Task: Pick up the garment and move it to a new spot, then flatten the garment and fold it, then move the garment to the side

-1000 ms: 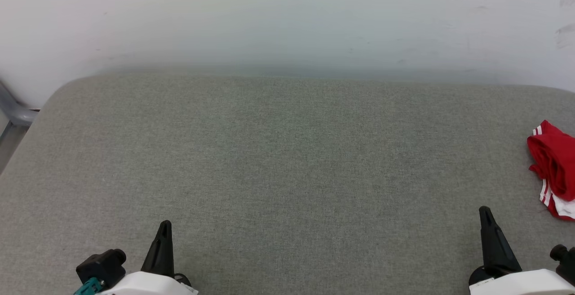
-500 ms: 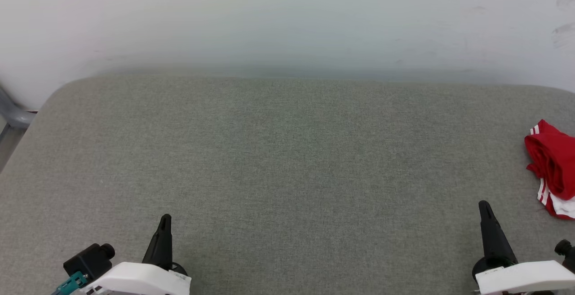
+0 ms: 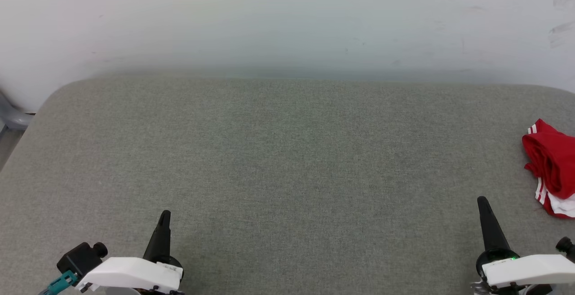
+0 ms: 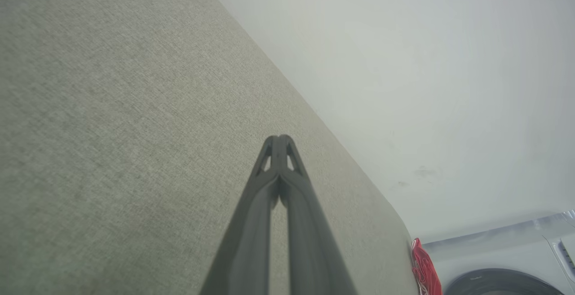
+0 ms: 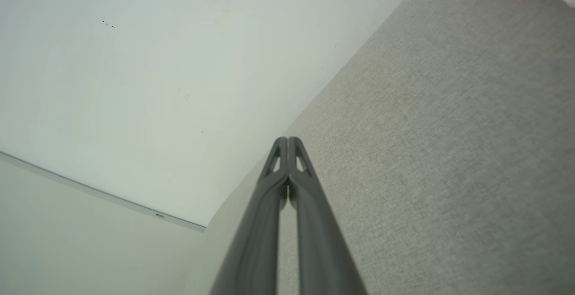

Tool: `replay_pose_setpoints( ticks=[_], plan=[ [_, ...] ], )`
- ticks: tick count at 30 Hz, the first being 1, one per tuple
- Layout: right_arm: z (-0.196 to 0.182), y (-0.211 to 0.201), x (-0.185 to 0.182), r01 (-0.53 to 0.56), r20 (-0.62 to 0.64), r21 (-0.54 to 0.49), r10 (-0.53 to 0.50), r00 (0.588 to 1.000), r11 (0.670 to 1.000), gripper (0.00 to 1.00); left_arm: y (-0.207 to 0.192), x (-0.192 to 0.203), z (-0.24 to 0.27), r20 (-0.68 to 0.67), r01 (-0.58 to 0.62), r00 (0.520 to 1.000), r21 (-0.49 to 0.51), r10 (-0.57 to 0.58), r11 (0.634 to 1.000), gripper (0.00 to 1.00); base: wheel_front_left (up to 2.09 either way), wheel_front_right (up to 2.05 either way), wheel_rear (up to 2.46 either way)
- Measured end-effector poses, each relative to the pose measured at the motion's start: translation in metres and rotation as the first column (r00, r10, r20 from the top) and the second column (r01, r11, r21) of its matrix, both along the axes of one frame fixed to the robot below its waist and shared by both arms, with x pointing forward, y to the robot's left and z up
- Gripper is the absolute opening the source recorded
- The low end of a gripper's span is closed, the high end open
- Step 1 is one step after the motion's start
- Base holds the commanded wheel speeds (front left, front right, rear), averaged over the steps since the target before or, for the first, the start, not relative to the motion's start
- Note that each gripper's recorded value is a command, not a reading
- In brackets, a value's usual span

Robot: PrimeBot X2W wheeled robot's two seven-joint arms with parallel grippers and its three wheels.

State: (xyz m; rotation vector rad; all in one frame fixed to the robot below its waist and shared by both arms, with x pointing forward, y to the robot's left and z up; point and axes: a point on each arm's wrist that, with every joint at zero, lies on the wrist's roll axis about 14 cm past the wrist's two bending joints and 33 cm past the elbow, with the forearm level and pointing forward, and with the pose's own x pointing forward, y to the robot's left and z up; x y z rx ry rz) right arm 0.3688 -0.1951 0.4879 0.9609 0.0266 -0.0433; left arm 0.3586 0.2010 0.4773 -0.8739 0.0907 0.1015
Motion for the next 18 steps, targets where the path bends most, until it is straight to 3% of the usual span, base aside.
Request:
replay_pose_setpoints(
  ticks=[18],
  plan=[
    [0.0033,-0.0011,0.0069,0.003,0.002,0.191,-0.003,1.0,0.982,0.0,0.0001,0.0094,0.0053,0.02,-0.002,1.0,-0.216,0.006,0.976,0.0,0.0,0.0,0.0]
  ],
)
